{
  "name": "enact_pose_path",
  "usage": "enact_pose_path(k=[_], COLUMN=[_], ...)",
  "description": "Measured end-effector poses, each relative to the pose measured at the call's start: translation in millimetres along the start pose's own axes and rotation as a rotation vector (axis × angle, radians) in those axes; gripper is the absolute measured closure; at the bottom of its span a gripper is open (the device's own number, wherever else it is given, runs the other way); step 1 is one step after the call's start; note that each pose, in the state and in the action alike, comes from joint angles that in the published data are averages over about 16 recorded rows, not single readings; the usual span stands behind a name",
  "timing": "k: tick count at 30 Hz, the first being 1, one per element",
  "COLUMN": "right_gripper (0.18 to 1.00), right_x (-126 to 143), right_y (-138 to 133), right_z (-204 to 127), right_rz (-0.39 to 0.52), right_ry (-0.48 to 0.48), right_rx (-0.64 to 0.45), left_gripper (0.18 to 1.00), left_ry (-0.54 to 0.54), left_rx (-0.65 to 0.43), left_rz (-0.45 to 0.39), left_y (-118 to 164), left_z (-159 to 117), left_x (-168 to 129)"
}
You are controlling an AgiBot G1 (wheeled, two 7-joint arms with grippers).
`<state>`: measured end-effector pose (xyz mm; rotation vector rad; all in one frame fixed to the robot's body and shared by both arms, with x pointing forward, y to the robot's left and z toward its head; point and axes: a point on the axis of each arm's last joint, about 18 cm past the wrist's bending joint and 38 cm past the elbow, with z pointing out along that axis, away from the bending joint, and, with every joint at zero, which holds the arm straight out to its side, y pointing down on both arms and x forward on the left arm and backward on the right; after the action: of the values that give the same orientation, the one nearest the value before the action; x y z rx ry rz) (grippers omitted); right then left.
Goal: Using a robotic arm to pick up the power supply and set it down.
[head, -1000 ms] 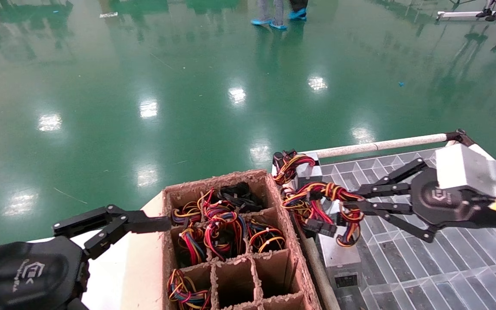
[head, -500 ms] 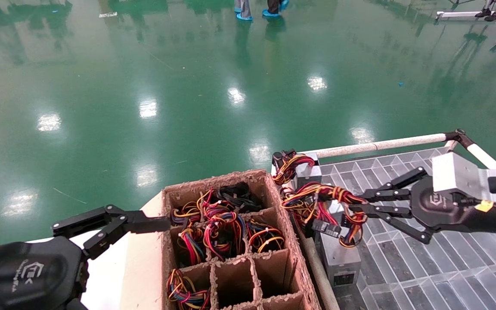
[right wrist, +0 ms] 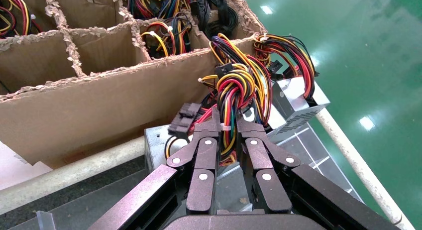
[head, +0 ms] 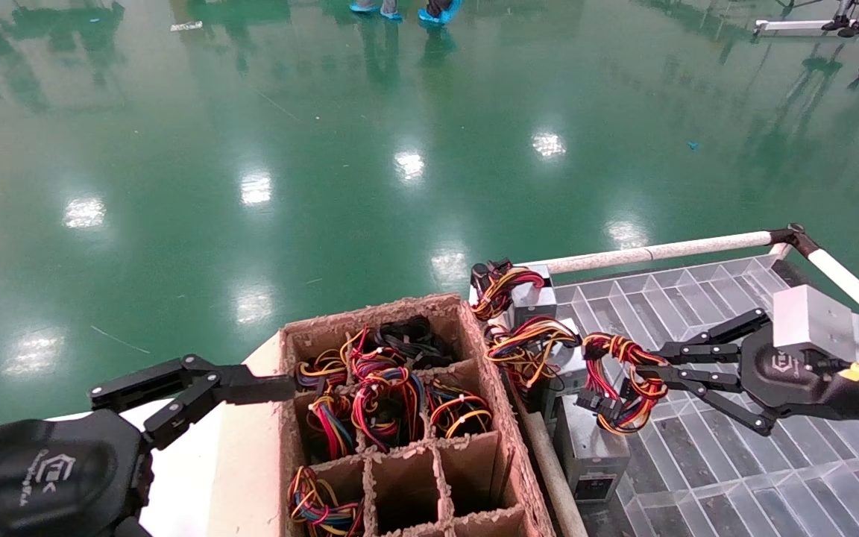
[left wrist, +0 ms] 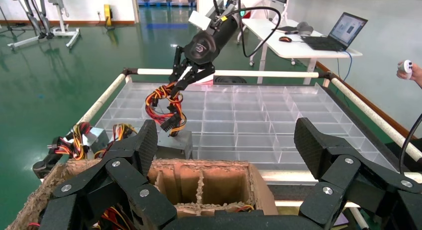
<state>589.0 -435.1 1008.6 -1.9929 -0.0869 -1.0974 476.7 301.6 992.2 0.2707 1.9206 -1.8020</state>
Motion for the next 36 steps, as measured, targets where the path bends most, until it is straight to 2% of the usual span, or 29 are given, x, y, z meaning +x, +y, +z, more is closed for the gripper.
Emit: enact_pose_path(k=[8,14,26,36], right_gripper=[0.925,0.873,0.662,0.421], right_x=[0.3,0.3,2.0,-5.4], right_y=[1.4,0.5,-15.8,-35.1], right_z=[-0.6,-0.2,2.1,10.2], right_rz=[0.001,-0.002,0.019,0.052], right_ry=[0.002,0.001,0.011,-0.006], right_rx=[-0.004,-0.002,0.079,0.187], left_gripper=[0.184,0.184,0.184,0.184], left_ry=[0.000,0.000,0.000,-0.001], left_rx=[0.000,0.000,0.000,0.000], left_rz=[0.000,0.000,0.000,0.000], left_y=[0.0,0.0,0.0,0.1], left_z=[0.0,0.0,-0.1,-0.1], left_x=[0.0,0.0,-0.1,-0.2])
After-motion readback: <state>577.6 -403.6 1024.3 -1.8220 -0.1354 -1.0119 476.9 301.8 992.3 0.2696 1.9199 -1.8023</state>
